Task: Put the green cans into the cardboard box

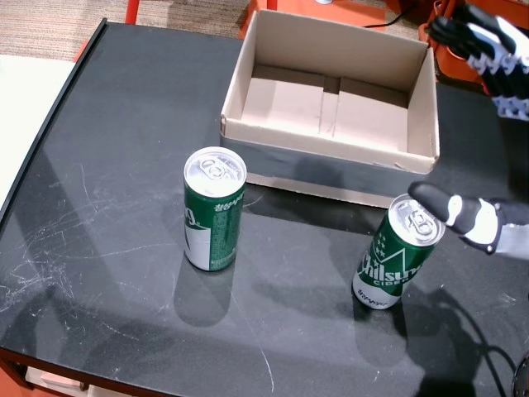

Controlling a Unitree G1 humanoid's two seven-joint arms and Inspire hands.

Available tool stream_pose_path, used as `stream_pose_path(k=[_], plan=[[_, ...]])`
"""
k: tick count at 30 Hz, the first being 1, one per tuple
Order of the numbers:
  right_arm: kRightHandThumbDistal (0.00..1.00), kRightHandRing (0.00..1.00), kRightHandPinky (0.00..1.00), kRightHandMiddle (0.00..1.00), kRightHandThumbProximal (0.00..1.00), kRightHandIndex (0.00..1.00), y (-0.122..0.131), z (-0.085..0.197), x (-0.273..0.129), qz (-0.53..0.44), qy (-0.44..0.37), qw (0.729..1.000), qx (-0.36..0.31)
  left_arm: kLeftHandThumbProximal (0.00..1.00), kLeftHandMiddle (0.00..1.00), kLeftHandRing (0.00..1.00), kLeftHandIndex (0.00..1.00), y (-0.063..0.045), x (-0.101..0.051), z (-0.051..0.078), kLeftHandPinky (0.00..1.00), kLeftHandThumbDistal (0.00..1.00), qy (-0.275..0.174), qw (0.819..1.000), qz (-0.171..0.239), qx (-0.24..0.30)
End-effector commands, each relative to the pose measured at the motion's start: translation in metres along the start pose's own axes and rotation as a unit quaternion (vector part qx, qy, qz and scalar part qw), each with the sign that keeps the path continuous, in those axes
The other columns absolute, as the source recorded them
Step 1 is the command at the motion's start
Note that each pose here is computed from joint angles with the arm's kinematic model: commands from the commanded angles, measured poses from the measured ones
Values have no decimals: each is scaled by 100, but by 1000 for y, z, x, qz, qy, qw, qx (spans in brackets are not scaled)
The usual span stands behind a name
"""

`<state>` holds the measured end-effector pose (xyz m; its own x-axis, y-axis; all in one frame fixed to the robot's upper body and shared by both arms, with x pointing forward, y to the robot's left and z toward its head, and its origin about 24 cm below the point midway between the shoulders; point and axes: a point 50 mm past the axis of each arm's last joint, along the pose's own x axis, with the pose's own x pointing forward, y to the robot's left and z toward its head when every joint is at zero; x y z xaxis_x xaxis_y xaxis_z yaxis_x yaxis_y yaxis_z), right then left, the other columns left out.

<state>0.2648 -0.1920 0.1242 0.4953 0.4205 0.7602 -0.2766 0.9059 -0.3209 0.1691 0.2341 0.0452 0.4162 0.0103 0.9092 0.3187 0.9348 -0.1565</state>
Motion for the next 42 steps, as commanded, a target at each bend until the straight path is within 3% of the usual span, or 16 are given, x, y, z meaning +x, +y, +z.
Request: stream_pose_path(k=[1,7,15,20,27,28,29,30,32,36,42], plan=[[100,82,88,81,66,83,-1,-1,-2,-6,3,1000,10,100,92,91,92,-20,-9,-13,87,33,-20,998,49,-22],[100,82,88,82,79,84,-7,-20,-15,-15,81,996,13,100,91,90,91,-20,-9,-11,87,35,-20,998,51,-21],[100,88,94,87,77,89,-13,-57,-50,14,244,969,27,100,90,90,91,-21,-10,-7,86,33,-19,998,60,-18],[100,88,95,87,73,90,-12,-61,-59,21,269,962,35,100,90,90,91,-21,-10,-7,87,34,-18,998,66,-12],[100,87,94,88,77,91,-10,-62,-63,22,273,961,40,100,90,90,90,-21,-10,-7,87,31,-14,998,65,-10],[100,87,94,88,77,91,-9,-62,-63,22,274,961,41,100,90,89,90,-20,-9,-9,87,34,-14,998,66,-7],[100,87,94,88,77,91,-9,-62,-63,22,273,961,41,96,92,92,91,-14,0,-28,90,45,-11,997,71,-15],[100,87,94,88,78,90,-9,-62,-64,21,274,961,40,94,92,92,92,-10,7,-40,91,49,-8,997,72,-20],[100,87,94,87,79,90,-8,-62,-65,20,276,960,38,94,93,93,92,-7,15,-52,92,49,-6,997,74,-21],[100,87,93,87,79,90,-7,-62,-67,17,279,959,40,97,93,93,93,-6,15,-55,93,48,-8,997,73,-16],[100,87,93,87,78,90,-3,-65,-70,19,289,955,58,92,93,93,93,-4,14,-55,92,49,-4,997,70,-21]])
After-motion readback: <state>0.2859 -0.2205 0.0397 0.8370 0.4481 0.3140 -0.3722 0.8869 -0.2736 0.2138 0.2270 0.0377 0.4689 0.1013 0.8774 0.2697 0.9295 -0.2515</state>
